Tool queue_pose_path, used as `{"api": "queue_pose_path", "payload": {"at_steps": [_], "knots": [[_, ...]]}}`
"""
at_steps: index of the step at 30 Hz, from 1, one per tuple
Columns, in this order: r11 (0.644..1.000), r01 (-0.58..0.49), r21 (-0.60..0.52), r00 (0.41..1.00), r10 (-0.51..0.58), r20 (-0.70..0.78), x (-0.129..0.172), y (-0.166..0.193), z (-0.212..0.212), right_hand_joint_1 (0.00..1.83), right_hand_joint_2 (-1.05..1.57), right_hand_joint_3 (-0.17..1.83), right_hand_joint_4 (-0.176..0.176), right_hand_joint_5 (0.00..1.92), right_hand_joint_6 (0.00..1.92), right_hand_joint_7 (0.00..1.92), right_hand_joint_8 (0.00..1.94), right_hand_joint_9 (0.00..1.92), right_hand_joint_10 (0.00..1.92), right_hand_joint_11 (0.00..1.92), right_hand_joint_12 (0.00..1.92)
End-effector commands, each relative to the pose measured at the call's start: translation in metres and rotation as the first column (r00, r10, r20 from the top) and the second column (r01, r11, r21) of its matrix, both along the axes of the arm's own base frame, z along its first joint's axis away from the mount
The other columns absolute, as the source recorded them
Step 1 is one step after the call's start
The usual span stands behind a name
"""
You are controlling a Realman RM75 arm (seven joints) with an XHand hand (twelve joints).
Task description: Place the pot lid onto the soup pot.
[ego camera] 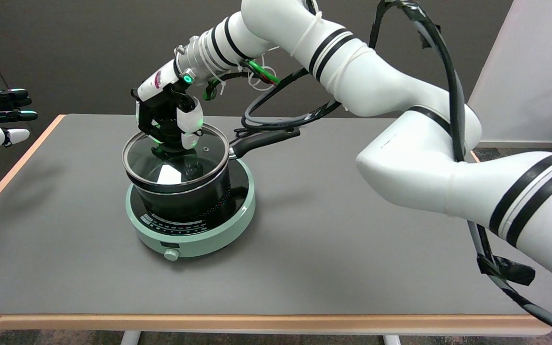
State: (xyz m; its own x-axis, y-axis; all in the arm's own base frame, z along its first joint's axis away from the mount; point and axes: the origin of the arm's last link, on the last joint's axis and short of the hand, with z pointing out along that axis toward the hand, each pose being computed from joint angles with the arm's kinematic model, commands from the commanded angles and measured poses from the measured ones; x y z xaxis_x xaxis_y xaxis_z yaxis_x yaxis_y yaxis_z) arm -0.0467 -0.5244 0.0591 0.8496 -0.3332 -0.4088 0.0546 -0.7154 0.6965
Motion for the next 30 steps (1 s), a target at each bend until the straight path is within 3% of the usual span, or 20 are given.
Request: {"api": "queue_pose_path", "payload": {"at_steps": [1, 30], "knots": [[1.000, 0.007, 0.011, 1.000, -0.007, 0.003, -0.0035, 0.0025, -0.0040, 1.36, 0.93, 0.44, 0.176, 0.64, 1.25, 0.90, 1.23, 0.87, 1.45, 0.72, 1.80], [0.999, 0.009, 0.032, 1.000, -0.009, 0.001, -0.0085, 0.0074, -0.0102, 1.35, 0.93, 0.44, 0.176, 0.64, 1.26, 0.90, 1.24, 0.87, 1.45, 0.72, 1.81]]}}
